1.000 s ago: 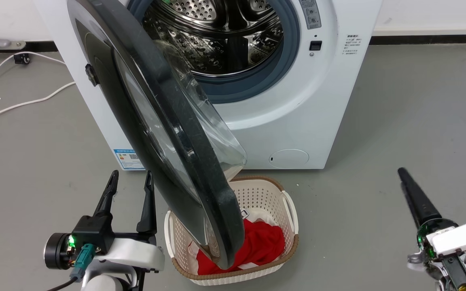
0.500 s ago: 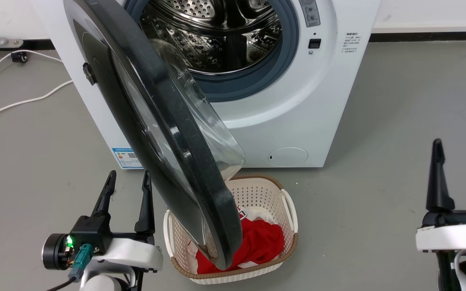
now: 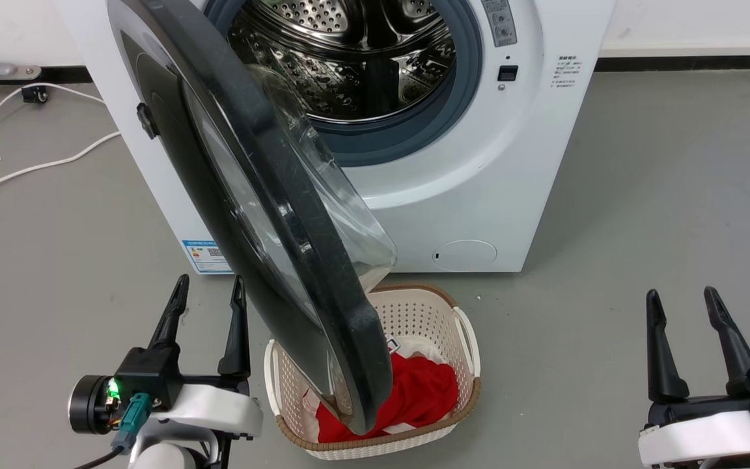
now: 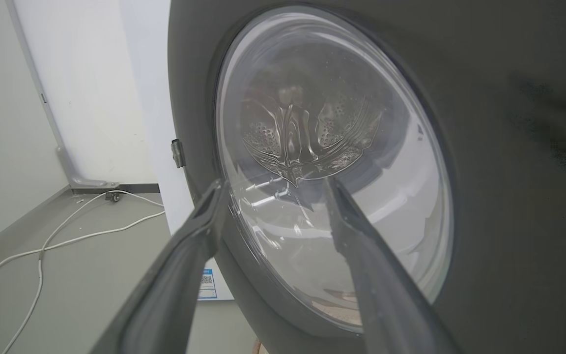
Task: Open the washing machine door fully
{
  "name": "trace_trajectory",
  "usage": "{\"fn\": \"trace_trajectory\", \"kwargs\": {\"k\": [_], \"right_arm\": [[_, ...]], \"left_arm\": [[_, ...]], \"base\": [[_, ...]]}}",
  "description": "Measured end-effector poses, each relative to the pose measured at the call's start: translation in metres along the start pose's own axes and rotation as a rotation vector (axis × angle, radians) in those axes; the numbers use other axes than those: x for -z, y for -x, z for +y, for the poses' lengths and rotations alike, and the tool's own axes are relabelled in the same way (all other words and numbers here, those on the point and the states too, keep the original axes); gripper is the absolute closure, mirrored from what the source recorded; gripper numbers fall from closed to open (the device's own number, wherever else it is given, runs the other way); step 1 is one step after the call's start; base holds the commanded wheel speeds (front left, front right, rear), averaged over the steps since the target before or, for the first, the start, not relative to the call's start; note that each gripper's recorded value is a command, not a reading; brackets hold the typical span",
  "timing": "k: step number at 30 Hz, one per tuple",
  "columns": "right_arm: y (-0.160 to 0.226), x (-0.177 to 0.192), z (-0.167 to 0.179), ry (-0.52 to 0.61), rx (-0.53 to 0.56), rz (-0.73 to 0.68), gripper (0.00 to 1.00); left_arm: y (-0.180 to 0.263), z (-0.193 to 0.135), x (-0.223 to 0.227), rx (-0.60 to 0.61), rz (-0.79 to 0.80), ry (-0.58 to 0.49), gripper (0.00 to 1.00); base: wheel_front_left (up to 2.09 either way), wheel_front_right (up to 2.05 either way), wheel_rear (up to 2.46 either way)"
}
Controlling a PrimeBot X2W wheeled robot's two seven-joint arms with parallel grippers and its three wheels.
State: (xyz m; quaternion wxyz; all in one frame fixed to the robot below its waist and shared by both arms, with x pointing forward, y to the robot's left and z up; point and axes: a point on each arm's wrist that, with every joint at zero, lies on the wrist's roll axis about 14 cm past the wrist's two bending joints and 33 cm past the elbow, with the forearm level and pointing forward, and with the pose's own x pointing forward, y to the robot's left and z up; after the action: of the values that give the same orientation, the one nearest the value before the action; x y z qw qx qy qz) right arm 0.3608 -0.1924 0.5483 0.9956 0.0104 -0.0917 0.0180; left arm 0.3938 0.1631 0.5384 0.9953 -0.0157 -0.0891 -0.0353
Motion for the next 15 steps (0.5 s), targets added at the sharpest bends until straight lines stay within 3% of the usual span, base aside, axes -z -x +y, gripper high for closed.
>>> {"fn": "trace_trajectory", "kwargs": {"k": [12,13,14,15], "right_arm": [[0.0001,0.0106,-0.0018,-0.024,0.009,0.017,0.00],[-0.0001,0.0103,-0.0020,-0.024,0.010,0.015,0.00],[-0.0002,0.0105,-0.0023,-0.024,0.011,0.015,0.00],[-0.0001,0.0104,-0.0026,-0.024,0.012,0.013,0.00]], "left_arm": [[-0.0014,-0.0021,0.0047,0.008,0.012,0.003,0.00],[-0.0016,-0.0022,0.0046,0.008,0.012,0.002,0.22],[-0.0018,-0.0024,0.0041,0.009,0.010,0.002,1.00],[-0.0019,-0.0028,0.0042,0.011,0.010,0.000,1.00]], "base": [[0.00,0.00,0.00],[0.00,0.00,0.00],[0.00,0.00,0.00],[0.00,0.00,0.00]]}}
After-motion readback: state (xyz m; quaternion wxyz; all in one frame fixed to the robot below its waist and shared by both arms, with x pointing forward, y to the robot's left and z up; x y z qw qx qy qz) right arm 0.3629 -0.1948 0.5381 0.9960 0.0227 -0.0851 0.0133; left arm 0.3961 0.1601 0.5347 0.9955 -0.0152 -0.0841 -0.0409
